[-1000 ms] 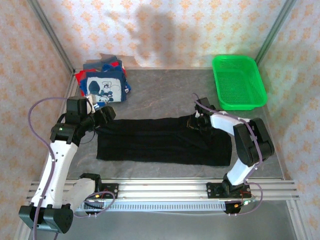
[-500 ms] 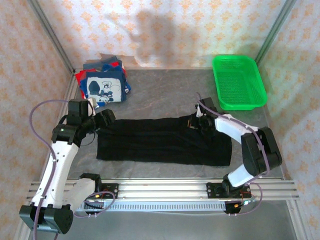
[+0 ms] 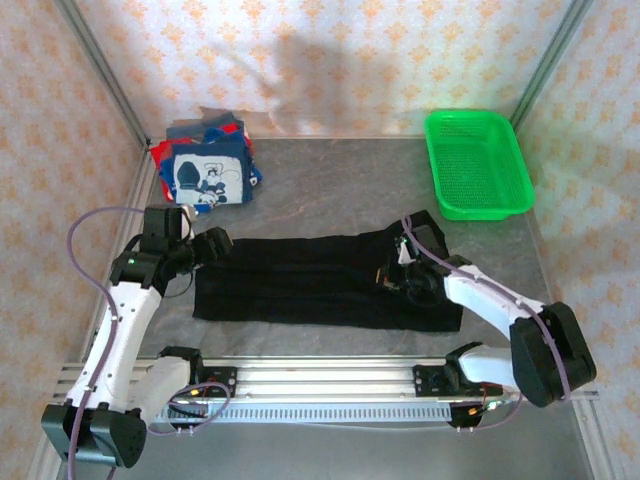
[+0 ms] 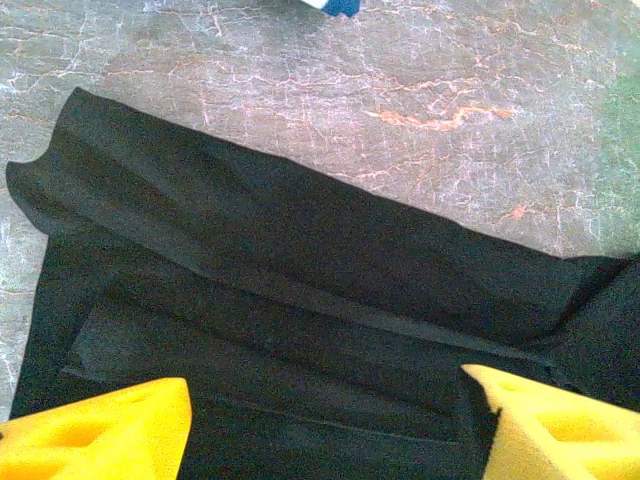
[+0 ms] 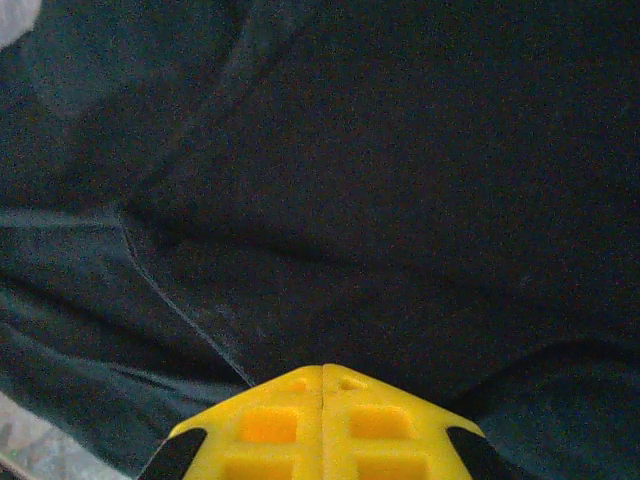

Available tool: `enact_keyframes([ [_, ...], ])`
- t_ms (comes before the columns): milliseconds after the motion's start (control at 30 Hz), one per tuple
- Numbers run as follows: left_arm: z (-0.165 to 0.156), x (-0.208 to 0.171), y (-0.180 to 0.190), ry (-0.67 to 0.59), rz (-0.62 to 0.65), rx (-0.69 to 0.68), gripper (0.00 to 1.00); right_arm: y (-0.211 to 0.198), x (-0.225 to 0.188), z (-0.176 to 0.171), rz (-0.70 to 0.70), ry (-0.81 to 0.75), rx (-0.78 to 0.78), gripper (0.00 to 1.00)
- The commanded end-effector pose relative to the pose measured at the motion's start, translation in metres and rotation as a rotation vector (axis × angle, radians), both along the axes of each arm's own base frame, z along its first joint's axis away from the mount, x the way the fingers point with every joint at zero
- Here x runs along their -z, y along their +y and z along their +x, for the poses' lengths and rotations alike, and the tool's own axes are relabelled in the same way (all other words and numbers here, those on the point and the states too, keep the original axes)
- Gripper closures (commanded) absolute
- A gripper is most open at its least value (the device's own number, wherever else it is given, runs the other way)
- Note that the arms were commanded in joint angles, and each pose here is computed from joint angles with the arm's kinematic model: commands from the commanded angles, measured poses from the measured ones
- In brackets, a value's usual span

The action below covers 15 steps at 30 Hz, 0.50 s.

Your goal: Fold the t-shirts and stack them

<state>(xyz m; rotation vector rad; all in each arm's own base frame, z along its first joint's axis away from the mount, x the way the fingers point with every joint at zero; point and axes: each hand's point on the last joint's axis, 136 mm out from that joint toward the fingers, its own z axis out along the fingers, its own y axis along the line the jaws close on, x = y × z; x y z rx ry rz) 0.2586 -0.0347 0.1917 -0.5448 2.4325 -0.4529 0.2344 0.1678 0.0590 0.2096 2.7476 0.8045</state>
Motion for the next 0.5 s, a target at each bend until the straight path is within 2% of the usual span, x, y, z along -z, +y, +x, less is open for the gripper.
enact_keyframes([
  [0, 0.005, 0.003, 0.003, -0.012, 0.011, -0.025, 0.29, 0.007, 0.002, -0.015, 0.033, 0.033, 0.015, 1.00],
  [200, 0.006, 0.010, 0.003, 0.000, 0.007, -0.029, 0.30, 0.017, -0.003, -0.035, 0.084, 0.027, 0.016, 1.00],
  [467, 0.007, 0.026, 0.000, 0.022, -0.022, -0.041, 0.30, 0.007, 0.017, -0.056, 0.030, 0.080, 0.023, 1.00],
])
